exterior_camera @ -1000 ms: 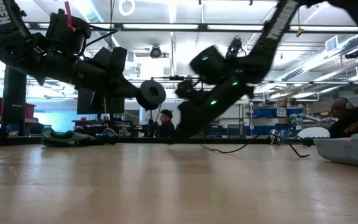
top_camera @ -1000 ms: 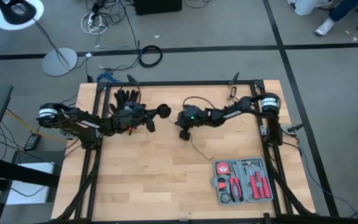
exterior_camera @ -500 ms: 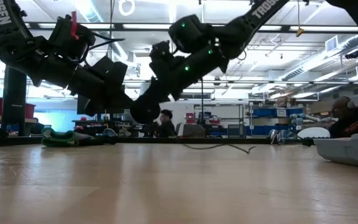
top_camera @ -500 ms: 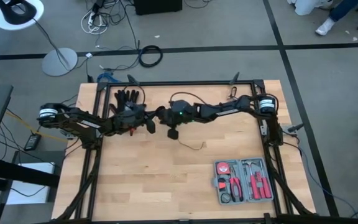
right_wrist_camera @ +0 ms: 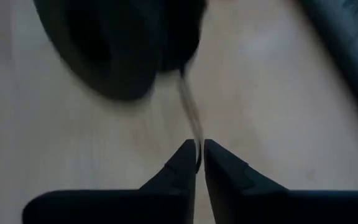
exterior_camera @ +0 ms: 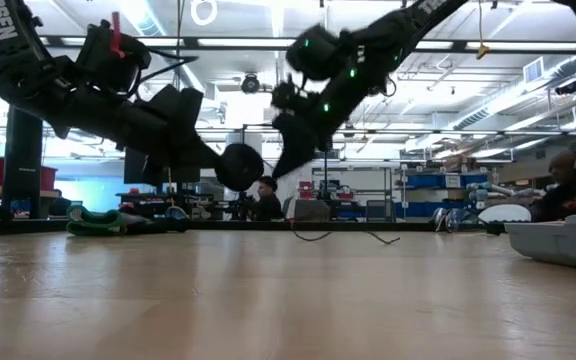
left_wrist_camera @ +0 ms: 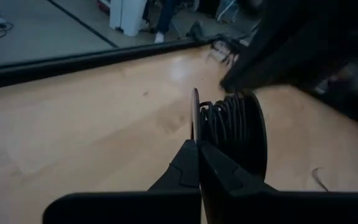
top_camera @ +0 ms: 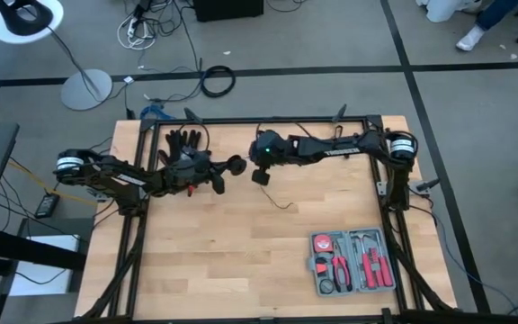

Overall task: Coil cords
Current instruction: Coil the black wire

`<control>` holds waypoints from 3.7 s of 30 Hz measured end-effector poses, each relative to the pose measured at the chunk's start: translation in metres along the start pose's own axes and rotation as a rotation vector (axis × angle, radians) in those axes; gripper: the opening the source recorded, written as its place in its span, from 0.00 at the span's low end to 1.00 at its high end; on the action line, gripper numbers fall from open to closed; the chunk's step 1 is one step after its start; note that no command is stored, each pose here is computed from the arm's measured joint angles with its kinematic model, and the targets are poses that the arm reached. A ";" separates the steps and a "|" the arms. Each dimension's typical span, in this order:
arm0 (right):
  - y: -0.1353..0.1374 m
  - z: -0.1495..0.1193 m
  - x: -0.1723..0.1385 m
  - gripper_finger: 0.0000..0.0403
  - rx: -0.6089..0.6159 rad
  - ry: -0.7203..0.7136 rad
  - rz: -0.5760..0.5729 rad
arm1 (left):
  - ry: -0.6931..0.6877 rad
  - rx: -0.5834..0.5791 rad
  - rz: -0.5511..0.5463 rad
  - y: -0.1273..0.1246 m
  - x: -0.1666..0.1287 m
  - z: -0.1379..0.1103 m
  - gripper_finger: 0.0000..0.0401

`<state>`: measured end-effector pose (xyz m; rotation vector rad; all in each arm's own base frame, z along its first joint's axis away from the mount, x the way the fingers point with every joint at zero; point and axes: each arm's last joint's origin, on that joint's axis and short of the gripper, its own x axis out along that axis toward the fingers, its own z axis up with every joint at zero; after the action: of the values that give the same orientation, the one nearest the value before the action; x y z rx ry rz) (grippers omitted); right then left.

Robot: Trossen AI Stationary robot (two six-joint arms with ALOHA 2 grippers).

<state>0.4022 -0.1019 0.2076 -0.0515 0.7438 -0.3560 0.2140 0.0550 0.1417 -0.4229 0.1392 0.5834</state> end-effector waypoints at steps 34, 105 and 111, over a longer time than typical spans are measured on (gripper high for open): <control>-0.006 -0.102 -0.044 0.11 0.346 -0.065 -0.013 | -0.055 -0.047 -0.061 -0.004 0.000 0.006 0.00; 0.033 -0.109 0.000 0.23 0.347 -0.298 0.222 | -0.188 -0.042 -0.123 -0.014 0.002 0.025 0.00; 0.034 -0.104 0.000 0.19 0.341 -0.305 0.261 | -0.192 -0.021 -0.109 -0.014 0.003 0.026 0.00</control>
<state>0.3422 -0.0619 0.1251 0.3052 0.3743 -0.2150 0.2244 0.0566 0.1693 -0.3903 -0.0732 0.5154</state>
